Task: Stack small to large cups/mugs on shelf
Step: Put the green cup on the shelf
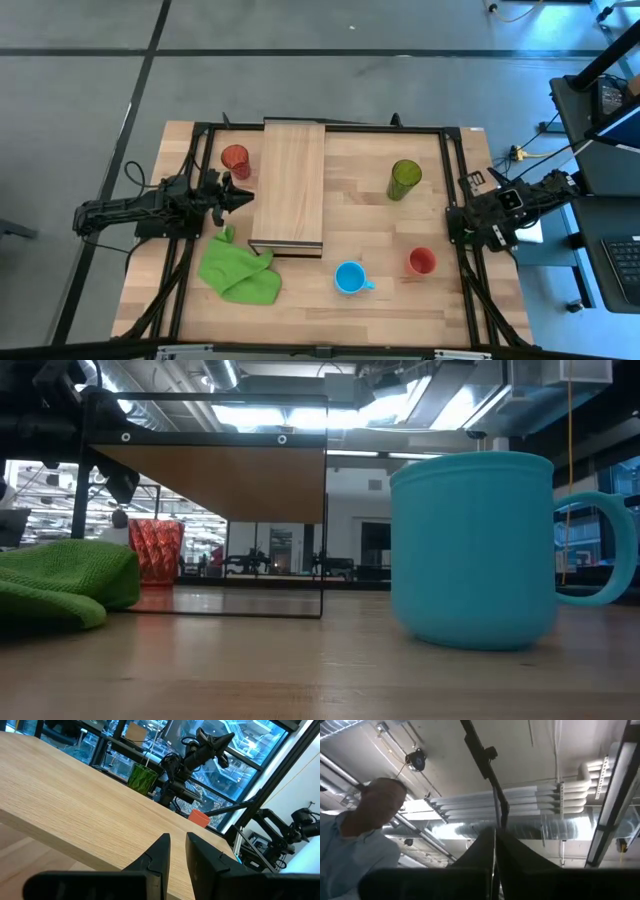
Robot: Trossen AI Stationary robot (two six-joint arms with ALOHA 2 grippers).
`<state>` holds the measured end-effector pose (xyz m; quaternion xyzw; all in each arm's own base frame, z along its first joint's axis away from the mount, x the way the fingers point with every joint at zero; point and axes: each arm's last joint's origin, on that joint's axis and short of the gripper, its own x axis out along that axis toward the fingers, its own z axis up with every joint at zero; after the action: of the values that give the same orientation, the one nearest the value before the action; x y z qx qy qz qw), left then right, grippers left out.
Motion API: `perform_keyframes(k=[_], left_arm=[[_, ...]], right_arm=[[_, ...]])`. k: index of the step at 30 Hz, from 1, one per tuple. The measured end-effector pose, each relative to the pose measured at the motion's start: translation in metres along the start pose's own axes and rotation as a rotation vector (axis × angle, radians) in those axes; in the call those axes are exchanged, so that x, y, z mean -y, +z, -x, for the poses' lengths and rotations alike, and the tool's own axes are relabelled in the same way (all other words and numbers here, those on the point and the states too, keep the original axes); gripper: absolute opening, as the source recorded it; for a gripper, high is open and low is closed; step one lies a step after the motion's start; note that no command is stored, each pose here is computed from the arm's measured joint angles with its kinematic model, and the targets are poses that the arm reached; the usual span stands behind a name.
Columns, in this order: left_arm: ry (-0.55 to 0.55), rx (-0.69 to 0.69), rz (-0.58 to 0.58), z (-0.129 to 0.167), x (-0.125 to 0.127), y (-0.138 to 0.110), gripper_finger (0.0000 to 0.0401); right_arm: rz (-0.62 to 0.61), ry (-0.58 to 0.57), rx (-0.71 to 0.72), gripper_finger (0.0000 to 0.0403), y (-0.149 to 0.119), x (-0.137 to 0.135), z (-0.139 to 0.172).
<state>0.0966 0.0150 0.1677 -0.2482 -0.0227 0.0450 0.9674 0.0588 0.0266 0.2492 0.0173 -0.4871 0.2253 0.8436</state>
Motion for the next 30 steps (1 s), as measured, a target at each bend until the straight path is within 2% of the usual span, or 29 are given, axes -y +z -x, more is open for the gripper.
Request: perform_keyframes(k=[9, 25, 30], left_arm=[[0.0, 0.0, 0.0, 0.0, 0.0, 0.0001, 0.0055], [0.0, 0.001, 0.0, 0.0, 0.0, 0.0001, 0.0055], [0.0, 0.0, 0.0, 0.0, 0.0, 0.0, 0.0055]], right_arm=[[0.088, 0.08, 0.023, 0.0019, 0.0018, -0.0023, 0.0], [0.11, 0.046, 0.019, 0.0019, 0.0016, -0.0013, 0.0], [0.112, -0.002, 0.015, 0.0019, 0.0016, 0.0001, -0.0001]])
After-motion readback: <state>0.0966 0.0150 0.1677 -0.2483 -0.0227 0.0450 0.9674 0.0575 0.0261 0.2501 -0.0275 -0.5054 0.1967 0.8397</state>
